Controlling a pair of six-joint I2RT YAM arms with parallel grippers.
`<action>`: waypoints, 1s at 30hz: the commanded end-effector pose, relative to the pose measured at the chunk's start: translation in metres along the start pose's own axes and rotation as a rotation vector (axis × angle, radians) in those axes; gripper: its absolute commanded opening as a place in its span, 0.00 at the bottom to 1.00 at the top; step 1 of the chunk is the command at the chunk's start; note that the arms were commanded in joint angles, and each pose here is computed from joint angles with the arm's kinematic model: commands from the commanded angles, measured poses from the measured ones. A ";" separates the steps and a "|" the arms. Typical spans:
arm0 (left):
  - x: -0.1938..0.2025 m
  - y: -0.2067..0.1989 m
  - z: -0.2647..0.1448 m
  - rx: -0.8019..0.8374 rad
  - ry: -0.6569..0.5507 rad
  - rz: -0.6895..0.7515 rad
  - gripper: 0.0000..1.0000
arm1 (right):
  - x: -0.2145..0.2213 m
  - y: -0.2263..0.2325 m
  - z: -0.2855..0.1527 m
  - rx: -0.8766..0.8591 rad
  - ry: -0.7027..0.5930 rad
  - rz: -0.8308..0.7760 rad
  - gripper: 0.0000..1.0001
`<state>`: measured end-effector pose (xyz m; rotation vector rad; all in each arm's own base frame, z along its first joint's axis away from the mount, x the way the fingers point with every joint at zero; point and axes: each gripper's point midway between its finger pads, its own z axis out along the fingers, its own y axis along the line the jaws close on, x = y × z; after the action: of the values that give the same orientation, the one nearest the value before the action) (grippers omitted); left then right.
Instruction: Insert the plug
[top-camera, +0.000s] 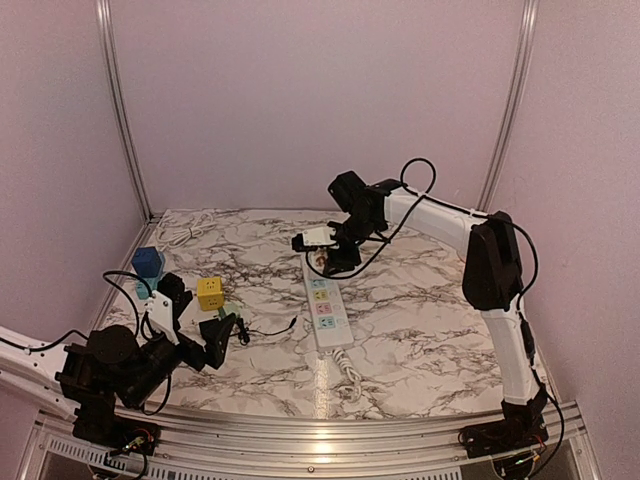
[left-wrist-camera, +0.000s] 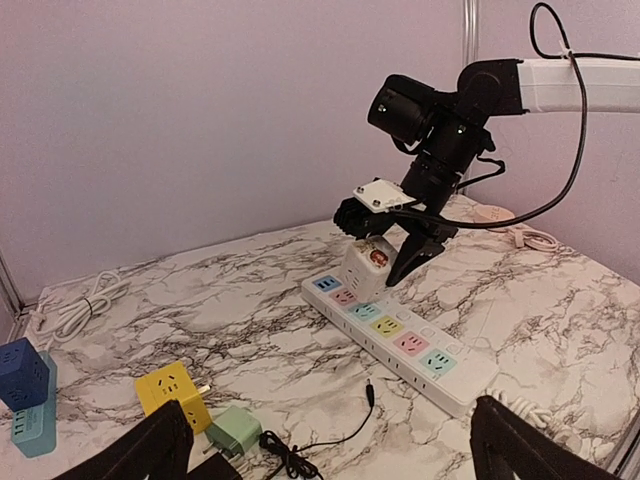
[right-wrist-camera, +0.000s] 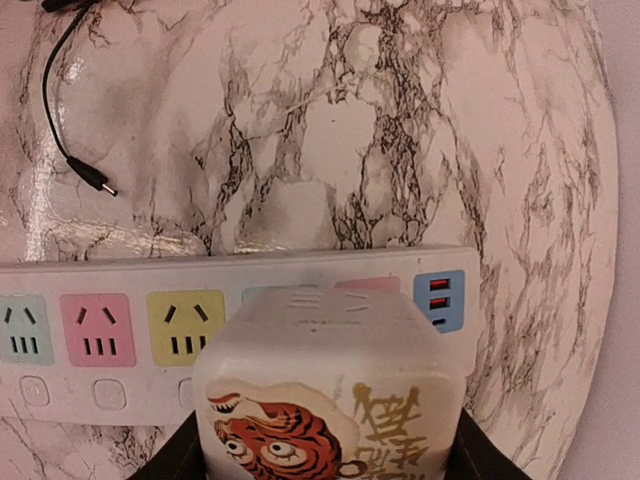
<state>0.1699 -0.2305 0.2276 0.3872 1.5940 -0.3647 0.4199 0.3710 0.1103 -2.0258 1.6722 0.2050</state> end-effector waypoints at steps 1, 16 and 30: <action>-0.004 -0.003 0.001 -0.005 0.003 0.003 0.99 | -0.011 -0.001 -0.005 -0.027 -0.061 -0.041 0.01; 0.003 -0.004 0.001 -0.004 0.012 -0.012 0.99 | -0.004 0.017 -0.009 -0.104 -0.058 -0.013 0.00; 0.002 -0.006 0.001 -0.001 0.018 -0.011 0.99 | 0.000 0.019 0.000 -0.103 -0.068 -0.055 0.00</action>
<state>0.1691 -0.2360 0.2204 0.3927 1.6127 -0.3669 0.4040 0.3712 0.0937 -2.1111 1.6231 0.3378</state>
